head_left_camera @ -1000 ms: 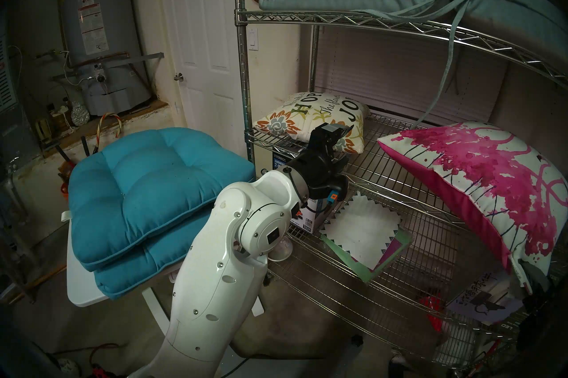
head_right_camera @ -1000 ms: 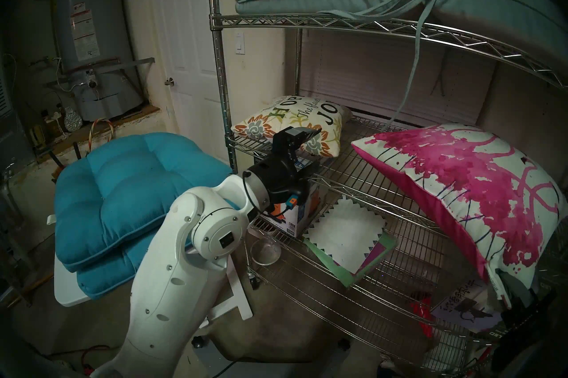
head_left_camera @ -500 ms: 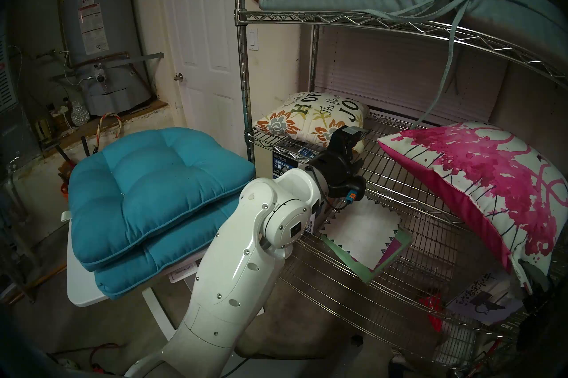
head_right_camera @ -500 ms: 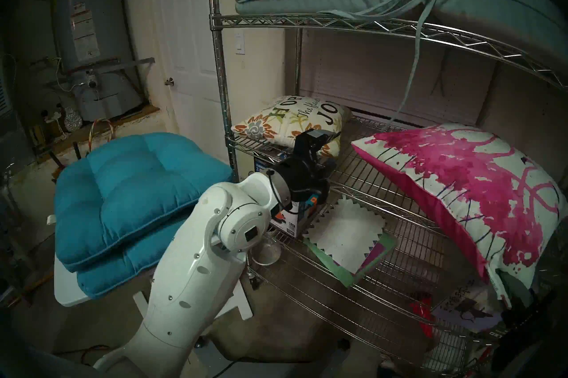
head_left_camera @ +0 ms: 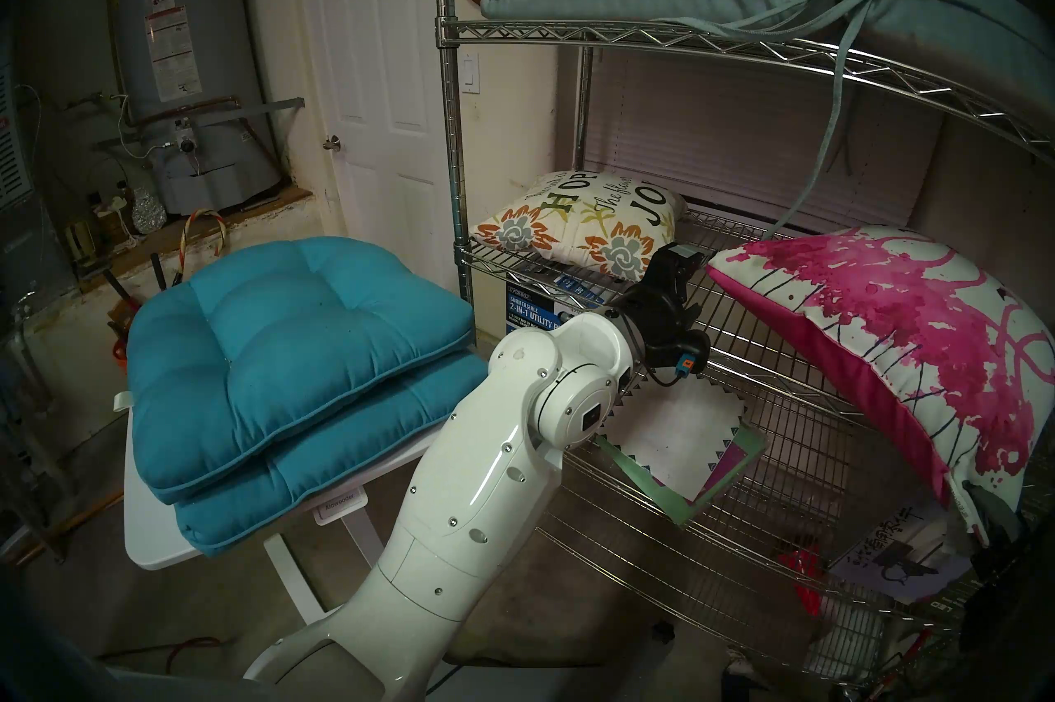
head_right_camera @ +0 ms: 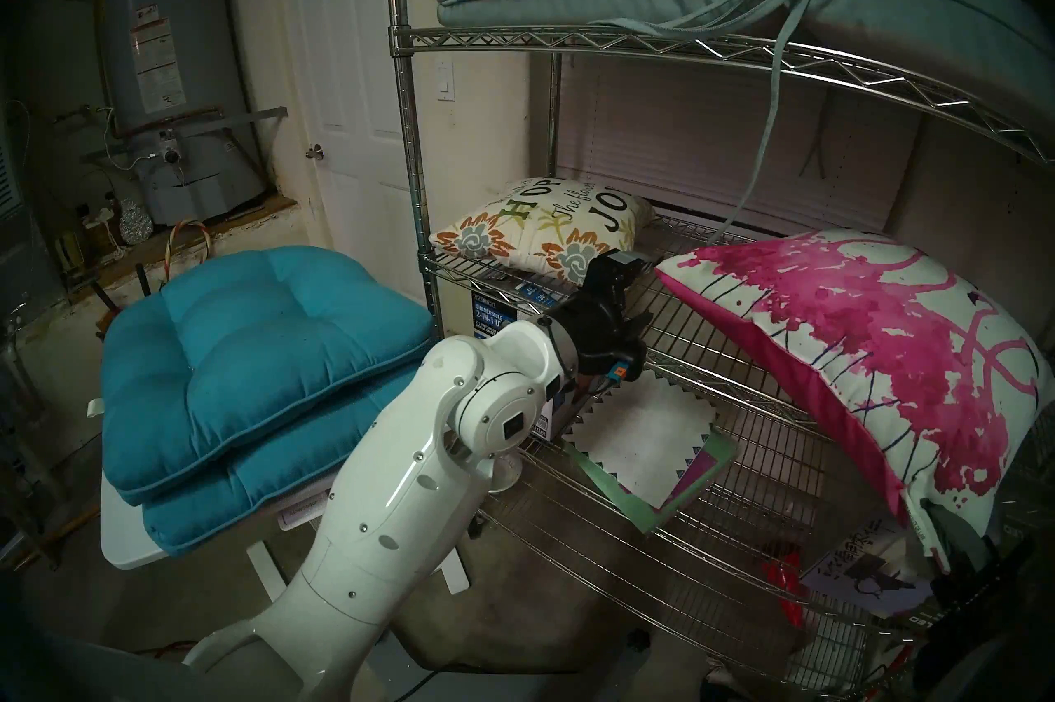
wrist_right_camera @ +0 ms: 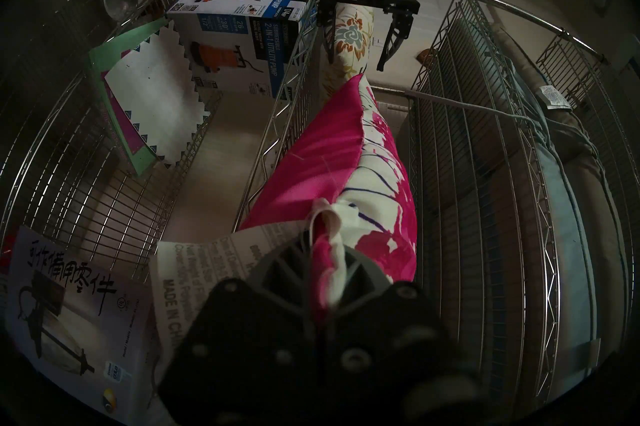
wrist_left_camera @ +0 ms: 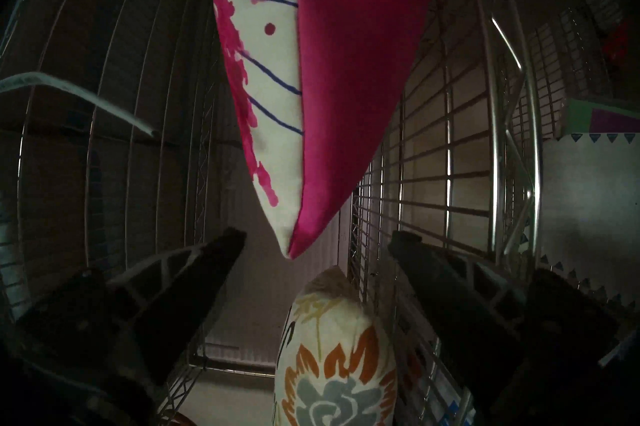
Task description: Take cushion off the shelf
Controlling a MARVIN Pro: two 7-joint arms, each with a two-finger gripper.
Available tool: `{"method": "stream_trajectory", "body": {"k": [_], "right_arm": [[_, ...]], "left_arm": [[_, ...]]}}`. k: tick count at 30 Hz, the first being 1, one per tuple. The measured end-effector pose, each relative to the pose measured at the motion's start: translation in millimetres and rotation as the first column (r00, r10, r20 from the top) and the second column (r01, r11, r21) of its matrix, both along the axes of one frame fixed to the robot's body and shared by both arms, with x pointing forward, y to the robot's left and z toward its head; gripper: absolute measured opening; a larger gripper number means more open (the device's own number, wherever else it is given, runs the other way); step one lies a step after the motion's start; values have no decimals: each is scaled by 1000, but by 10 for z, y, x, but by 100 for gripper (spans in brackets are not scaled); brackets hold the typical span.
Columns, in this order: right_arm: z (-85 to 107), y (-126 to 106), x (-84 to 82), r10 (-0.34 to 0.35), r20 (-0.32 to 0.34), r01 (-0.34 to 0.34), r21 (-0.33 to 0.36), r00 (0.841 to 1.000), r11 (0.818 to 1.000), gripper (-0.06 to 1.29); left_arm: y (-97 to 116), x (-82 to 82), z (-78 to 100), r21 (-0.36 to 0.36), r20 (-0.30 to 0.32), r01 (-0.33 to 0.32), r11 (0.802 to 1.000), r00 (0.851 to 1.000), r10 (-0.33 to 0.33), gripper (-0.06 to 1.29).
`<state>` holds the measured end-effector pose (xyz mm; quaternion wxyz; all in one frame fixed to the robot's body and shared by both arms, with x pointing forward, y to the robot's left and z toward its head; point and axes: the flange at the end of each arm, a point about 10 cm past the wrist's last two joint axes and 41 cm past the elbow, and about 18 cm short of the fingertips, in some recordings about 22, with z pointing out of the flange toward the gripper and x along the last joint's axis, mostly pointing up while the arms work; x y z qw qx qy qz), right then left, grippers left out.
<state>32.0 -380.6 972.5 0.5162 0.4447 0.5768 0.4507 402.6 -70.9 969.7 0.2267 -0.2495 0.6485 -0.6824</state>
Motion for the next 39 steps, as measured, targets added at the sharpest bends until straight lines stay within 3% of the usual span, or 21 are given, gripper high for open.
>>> {"method": "stream_trajectory", "body": {"k": [19,39], "right_arm": [[0,-1,0,0,0,0,0,1000,1000,0],[1,-1,2,0,1,0,0,1000,1000,0]], "left_arm": [[-288,200,-68,45,48,19,999,999,-22,118],[-594,287,106,72,130,64,995,989,-73,118]]}}
